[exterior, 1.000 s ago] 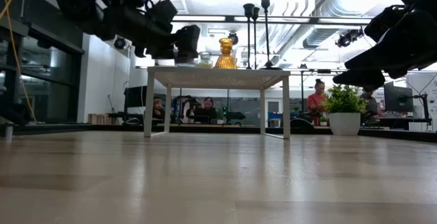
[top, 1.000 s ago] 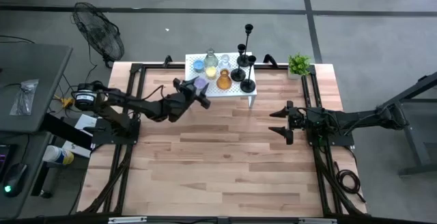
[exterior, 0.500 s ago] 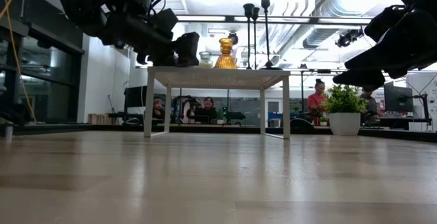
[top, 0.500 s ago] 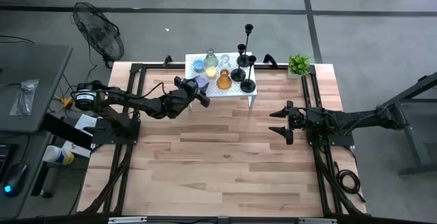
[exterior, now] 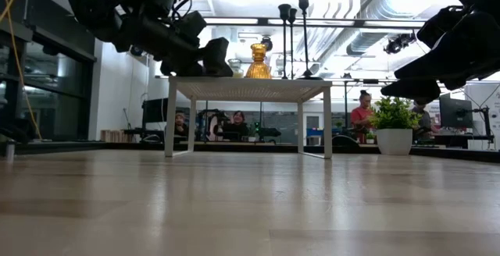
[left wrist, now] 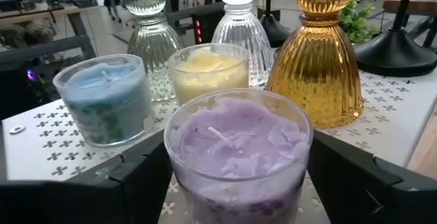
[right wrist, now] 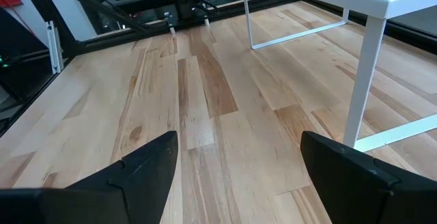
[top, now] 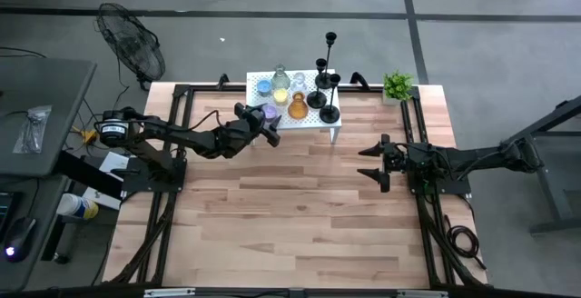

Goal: Pick & Place candle stick holders
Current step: Put the violet scented candle on the shelf

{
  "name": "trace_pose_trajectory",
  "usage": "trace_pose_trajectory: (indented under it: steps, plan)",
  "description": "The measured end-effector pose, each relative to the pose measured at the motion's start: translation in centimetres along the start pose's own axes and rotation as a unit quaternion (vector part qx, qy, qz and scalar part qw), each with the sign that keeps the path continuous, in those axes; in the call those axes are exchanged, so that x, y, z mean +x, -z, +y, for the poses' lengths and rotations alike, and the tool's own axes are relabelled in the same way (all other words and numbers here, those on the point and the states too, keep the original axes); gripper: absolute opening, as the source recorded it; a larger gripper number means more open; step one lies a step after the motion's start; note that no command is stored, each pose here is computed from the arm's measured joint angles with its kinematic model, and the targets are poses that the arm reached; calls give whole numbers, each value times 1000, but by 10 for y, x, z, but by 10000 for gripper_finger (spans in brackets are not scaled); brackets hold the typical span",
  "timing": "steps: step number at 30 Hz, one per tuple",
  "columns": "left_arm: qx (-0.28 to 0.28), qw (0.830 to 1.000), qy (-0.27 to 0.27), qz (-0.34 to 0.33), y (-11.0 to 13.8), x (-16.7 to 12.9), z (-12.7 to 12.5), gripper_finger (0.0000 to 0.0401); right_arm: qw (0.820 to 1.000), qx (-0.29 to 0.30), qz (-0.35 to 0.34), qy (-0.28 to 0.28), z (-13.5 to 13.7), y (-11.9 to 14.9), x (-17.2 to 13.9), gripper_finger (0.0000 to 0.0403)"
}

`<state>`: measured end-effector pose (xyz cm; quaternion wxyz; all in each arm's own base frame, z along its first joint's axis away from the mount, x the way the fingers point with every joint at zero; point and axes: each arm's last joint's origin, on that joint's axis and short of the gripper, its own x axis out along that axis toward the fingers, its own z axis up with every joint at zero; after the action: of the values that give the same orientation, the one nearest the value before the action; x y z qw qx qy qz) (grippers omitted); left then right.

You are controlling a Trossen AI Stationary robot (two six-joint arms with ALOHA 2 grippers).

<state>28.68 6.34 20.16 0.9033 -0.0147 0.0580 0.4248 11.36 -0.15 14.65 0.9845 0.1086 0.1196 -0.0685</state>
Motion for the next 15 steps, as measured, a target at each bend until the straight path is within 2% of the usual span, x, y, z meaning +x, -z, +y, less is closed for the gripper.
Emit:
trace_pose_trajectory:
  steps: [10,15]
  plan:
    - [16,1000,-15,-3,0,-2,-1,325,1000,0,0,0,0,0,0,302]
    - [15,1000,-4,-15,-10,-14,-5,325,1000,0,0,0,0,0,0,302]
